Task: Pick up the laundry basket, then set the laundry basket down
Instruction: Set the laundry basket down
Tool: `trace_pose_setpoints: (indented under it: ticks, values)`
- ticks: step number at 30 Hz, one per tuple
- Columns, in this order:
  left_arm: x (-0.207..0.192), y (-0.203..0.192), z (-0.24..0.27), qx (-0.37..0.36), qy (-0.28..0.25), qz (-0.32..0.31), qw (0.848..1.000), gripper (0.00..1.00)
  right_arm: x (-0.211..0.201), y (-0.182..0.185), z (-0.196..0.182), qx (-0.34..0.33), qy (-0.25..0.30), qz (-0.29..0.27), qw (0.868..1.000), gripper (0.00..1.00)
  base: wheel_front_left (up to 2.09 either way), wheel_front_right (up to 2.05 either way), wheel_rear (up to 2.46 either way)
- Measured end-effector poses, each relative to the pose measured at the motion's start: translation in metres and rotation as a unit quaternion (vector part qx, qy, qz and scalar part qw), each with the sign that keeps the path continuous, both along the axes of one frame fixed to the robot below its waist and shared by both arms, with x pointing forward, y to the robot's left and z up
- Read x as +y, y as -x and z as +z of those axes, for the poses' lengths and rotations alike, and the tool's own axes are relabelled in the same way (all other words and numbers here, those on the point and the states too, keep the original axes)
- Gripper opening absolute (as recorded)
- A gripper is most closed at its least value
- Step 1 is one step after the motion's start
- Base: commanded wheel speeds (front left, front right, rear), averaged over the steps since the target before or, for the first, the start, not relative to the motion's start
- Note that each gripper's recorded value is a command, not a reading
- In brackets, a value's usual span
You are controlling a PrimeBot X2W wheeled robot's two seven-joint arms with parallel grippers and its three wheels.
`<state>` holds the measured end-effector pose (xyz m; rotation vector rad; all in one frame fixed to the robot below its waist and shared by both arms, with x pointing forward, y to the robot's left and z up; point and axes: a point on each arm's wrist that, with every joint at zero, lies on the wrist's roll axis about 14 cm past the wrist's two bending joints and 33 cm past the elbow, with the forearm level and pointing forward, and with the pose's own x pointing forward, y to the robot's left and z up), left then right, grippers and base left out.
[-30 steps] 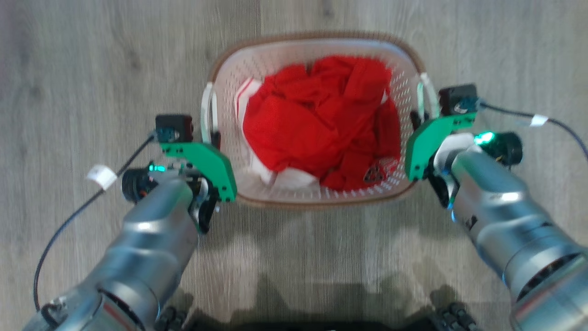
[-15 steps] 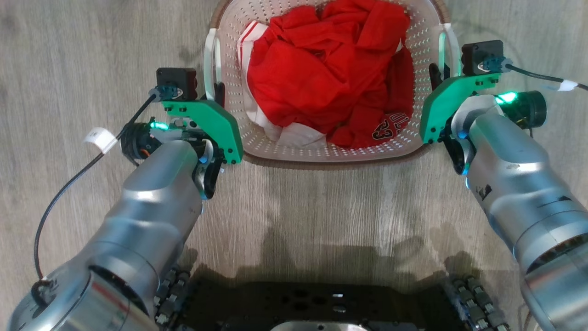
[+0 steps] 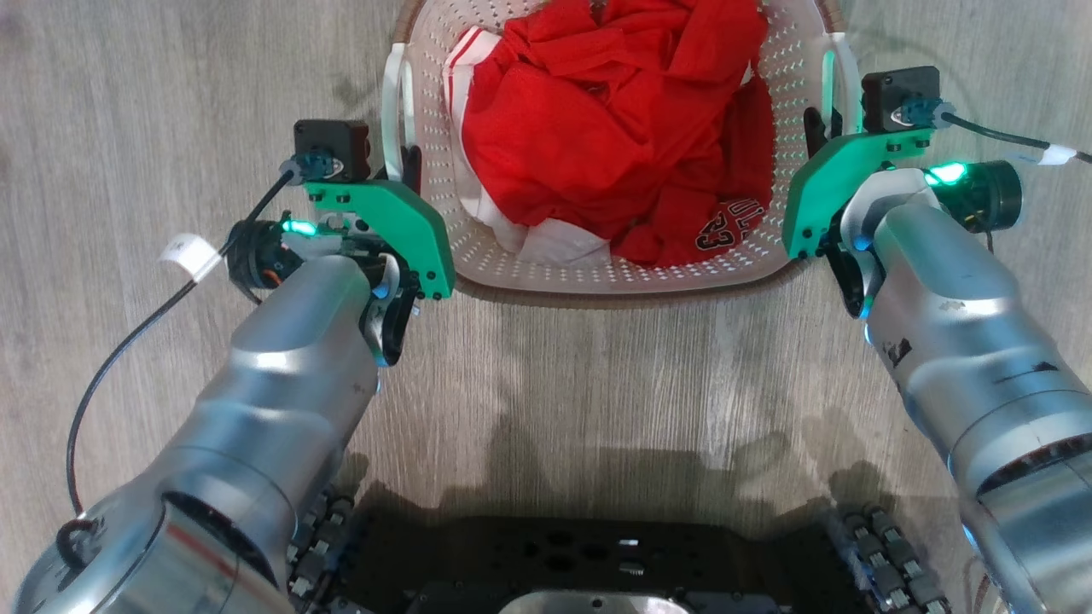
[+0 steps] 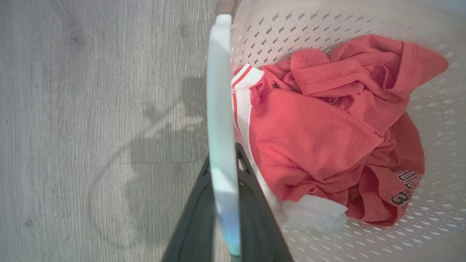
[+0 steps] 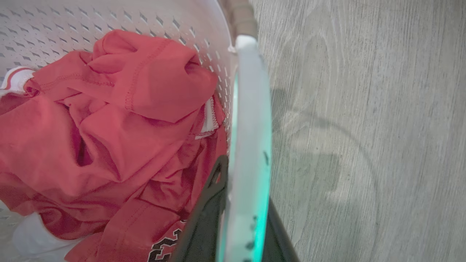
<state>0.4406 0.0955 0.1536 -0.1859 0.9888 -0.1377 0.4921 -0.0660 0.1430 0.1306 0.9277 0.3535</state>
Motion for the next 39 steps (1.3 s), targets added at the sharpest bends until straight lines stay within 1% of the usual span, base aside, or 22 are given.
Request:
trace_pose_setpoints:
  ticks: [22, 23, 24, 25, 26, 27, 28, 29, 30, 39]
  values:
    - [0.0, 0.0, -0.005, 0.0, -0.001, -0.002, 1.0, 0.0, -0.002, -0.003, -0.006, -0.005, 0.01, 0.0, 1.0, 0.0, 0.0, 0.0, 0.0]
    - [0.001, 0.0, -0.005, 0.001, -0.001, -0.002, 1.0, 0.13, -0.002, -0.003, -0.006, -0.005, 0.01, 0.0, 1.0, 0.05, 0.0, 0.0, 0.0]
    - [0.001, 0.0, -0.005, 0.001, -0.001, -0.001, 1.0, 0.28, -0.002, -0.003, -0.006, -0.005, 0.01, 0.0, 1.0, 0.16, 0.0, 0.0, 0.0]
    - [0.002, 0.0, -0.005, 0.002, -0.003, -0.001, 1.0, 0.37, -0.002, -0.003, -0.006, -0.005, 0.01, 0.001, 1.0, 0.28, 0.0, 0.0, 0.0]
    - [0.003, 0.001, -0.005, 0.003, -0.004, -0.001, 1.0, 0.45, -0.002, -0.002, -0.006, -0.003, 0.011, 0.002, 1.0, 0.36, 0.0, 0.0, 0.0]
    - [0.005, 0.001, -0.006, 0.003, -0.006, 0.001, 1.0, 0.66, -0.003, 0.001, -0.008, 0.001, 0.013, 0.002, 1.0, 0.44, 0.0, 0.0, 0.0]
    - [0.007, 0.001, -0.006, 0.004, -0.007, 0.005, 1.0, 0.91, -0.005, 0.002, -0.008, 0.001, 0.015, 0.002, 1.0, 0.54, 0.0, 0.0, 0.0]
    - [0.008, 0.001, -0.005, 0.004, -0.008, 0.007, 1.0, 0.96, -0.007, 0.001, -0.008, 0.001, 0.017, 0.002, 1.0, 0.87, 0.0, 0.0, 0.0]
    - [0.009, 0.001, -0.005, 0.004, -0.008, 0.008, 1.0, 1.0, -0.009, 0.001, -0.008, 0.0, 0.019, 0.002, 1.0, 1.0, 0.0, 0.0, 0.0]
    - [0.011, -0.005, 0.004, -0.005, -0.008, 0.016, 1.0, 1.0, -0.008, -0.005, 0.003, -0.013, 0.02, 0.007, 1.0, 1.0, 0.0, 0.0, 0.0]
